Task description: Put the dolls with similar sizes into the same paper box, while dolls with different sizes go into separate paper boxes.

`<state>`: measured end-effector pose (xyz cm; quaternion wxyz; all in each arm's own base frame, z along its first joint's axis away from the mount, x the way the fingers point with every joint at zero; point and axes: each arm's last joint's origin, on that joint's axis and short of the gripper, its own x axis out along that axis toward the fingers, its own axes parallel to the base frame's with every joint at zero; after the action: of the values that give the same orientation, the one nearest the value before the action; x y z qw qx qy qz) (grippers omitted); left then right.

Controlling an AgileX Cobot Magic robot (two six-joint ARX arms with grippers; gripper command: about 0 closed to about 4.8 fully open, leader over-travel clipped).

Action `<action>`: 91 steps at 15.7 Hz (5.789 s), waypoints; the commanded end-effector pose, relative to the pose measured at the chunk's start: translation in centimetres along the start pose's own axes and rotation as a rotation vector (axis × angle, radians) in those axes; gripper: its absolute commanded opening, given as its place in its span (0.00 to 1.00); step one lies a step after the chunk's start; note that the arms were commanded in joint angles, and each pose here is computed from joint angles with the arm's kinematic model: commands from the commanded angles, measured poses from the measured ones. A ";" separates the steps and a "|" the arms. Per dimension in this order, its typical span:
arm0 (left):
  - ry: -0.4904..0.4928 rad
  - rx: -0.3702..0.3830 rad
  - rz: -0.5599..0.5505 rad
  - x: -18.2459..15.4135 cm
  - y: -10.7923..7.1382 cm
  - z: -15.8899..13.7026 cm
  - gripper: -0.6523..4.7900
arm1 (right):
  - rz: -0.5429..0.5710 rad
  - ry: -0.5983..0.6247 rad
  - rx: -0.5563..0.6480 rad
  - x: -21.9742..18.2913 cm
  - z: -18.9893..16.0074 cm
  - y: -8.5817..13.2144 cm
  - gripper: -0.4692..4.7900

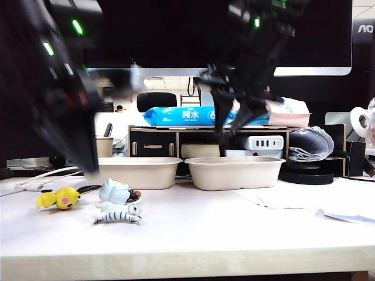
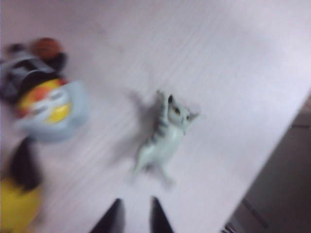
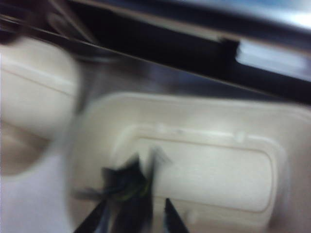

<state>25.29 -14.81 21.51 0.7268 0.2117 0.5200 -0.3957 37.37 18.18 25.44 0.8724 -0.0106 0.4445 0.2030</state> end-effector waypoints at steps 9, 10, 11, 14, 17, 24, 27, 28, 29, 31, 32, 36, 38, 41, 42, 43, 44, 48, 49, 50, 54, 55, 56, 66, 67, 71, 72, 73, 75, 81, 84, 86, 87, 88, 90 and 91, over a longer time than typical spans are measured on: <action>-0.007 0.141 -0.104 2.7 0.2 0.6 0.70 | 0.115 0.027 0.000 -1.6 0.6 -0.2 0.48; -0.004 0.154 -0.099 3.1 0.0 0.8 0.70 | 0.115 0.031 0.001 -1.6 0.6 -0.2 0.48; 0.000 0.167 -0.102 3.6 -0.3 1.0 0.70 | 0.115 0.032 0.000 -1.6 0.6 -0.3 0.48; 0.050 0.202 -0.062 5.7 -0.9 1.4 0.70 | 0.114 0.039 -0.006 -1.6 0.5 -0.3 0.48; 0.099 0.197 -0.055 7.3 -0.8 1.2 0.65 | 0.112 0.050 -0.011 -1.6 0.4 -0.3 0.48; 0.139 0.185 -0.065 7.7 -0.8 0.8 0.39 | 0.096 -0.011 -0.030 -3.7 1.0 -0.4 0.47; 0.131 0.155 -0.063 7.6 -0.8 1.0 0.39 | 0.097 -0.038 -0.035 -4.8 1.2 -0.3 0.48; 0.118 0.156 -0.058 7.4 -0.8 1.1 0.39 | 0.098 -0.048 -0.037 -5.3 1.3 -0.2 0.48; 0.082 0.156 -0.085 7.1 -0.9 1.6 0.39 | 0.098 -0.052 -0.038 -5.6 1.3 -0.2 0.47; 0.020 0.141 -0.094 6.2 -0.8 3.1 0.39 | 0.096 -0.035 -0.037 -5.8 1.2 -0.2 0.47; -0.026 0.142 -0.083 5.2 -0.8 4.5 0.39 | 0.093 -0.009 -0.037 -5.8 0.9 -0.3 0.47; -0.187 0.205 -0.057 2.2 -1.2 8.6 0.38 | 0.088 0.035 -0.048 -6.1 0.4 -0.4 0.47; -0.185 0.209 -0.056 0.8 -1.3 9.3 0.38 | 0.083 0.026 -0.047 -7.1 0.5 -0.5 0.47; 0.105 0.354 -0.016 0.7 -1.5 7.1 0.54 | 0.069 -0.010 -0.059 -8.4 0.7 -1.1 0.47; 0.129 0.370 -0.004 0.8 -1.4 6.9 0.62 | 0.067 -0.011 -0.059 -8.4 0.7 -1.1 0.47; 0.127 0.371 0.004 0.7 -1.4 6.9 0.64 | 0.063 -0.012 -0.059 -8.4 0.7 -1.1 0.47; 0.137 0.372 0.031 0.8 -1.3 6.9 0.64 | 0.063 -0.012 -0.059 -8.4 0.7 -1.1 0.47; 0.179 0.390 0.006 2.1 -1.2 6.4 0.64 | 0.063 -0.014 -0.059 -8.4 0.7 -1.1 0.47; 0.192 0.388 -0.011 2.6 -1.1 6.2 0.64 | 0.064 -0.017 -0.060 -8.4 0.8 -1.1 0.47; 0.205 0.387 -0.024 3.2 -1.0 6.2 0.64 | 0.064 -0.021 -0.060 -8.4 0.8 -1.1 0.47; 0.220 0.379 -0.058 4.5 -0.9 6.1 0.64 | 0.064 -0.026 -0.061 -8.4 0.8 -1.1 0.47; 0.230 0.376 -0.063 4.8 -0.8 6.1 0.64 | 0.064 -0.028 -0.063 -8.4 0.9 -1.1 0.47; 0.239 0.373 -0.069 5.0 -0.8 6.0 0.64 | 0.065 -0.030 -0.064 -8.4 0.9 -1.1 0.47; 0.256 0.351 -0.076 6.3 -0.6 6.0 0.39 | 0.061 -0.029 -0.064 -8.4 0.9 -1.4 0.47; 0.234 0.341 -0.064 6.3 -0.7 6.3 0.39 | 0.060 -0.027 -0.064 -8.5 0.9 -1.4 0.47; 0.197 0.353 -0.050 6.5 -1.3 6.8 0.15 | 0.056 -0.025 -0.062 -8.7 0.8 -1.6 0.47; 0.192 0.353 -0.047 6.5 -1.4 6.9 0.15 | 0.053 -0.029 -0.060 -8.7 0.9 -1.7 0.47; 0.184 0.347 -0.043 6.5 -1.4 7.0 0.15 | 0.053 -0.032 -0.060 -8.8 0.9 -1.7 0.47; 0.165 0.339 -0.033 6.5 -1.4 7.2 0.15 | 0.049 -0.037 -0.062 -9.2 0.9 -2.0 0.47; -0.324 0.391 0.277 1.9 -0.1 15.0 0.11 | 0.006 0.021 -0.038 -10.8 0.2 -4.0 0.47; -0.488 0.398 0.363 2.8 0.5 16.8 0.11 | -0.008 0.025 -0.038 -11.9 -0.1 -4.2 0.47; -0.453 0.387 0.383 5.6 1.2 16.8 0.11 | -0.008 0.015 -0.039 -12.6 -0.2 -4.0 0.47; -0.430 0.385 0.374 6.7 1.4 16.7 0.11 | -0.007 0.013 -0.040 -12.7 -0.2 -4.0 0.47; -0.396 0.343 0.416 8.2 1.7 16.5 0.45 | -0.007 0.015 -0.039 -12.9 -0.2 -4.0 0.47; -0.435 0.274 0.456 8.3 1.9 16.9 0.84 | -0.008 0.027 -0.038 -12.9 -0.3 -4.0 0.47; -0.446 0.262 0.475 7.9 2.0 17.0 0.87 | -0.008 0.028 -0.037 -12.9 -0.4 -4.0 0.47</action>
<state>37.94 -28.72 19.51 0.8488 0.3370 0.2380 -0.3306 31.92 10.03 34.35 0.8642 -0.0299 0.4577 0.2069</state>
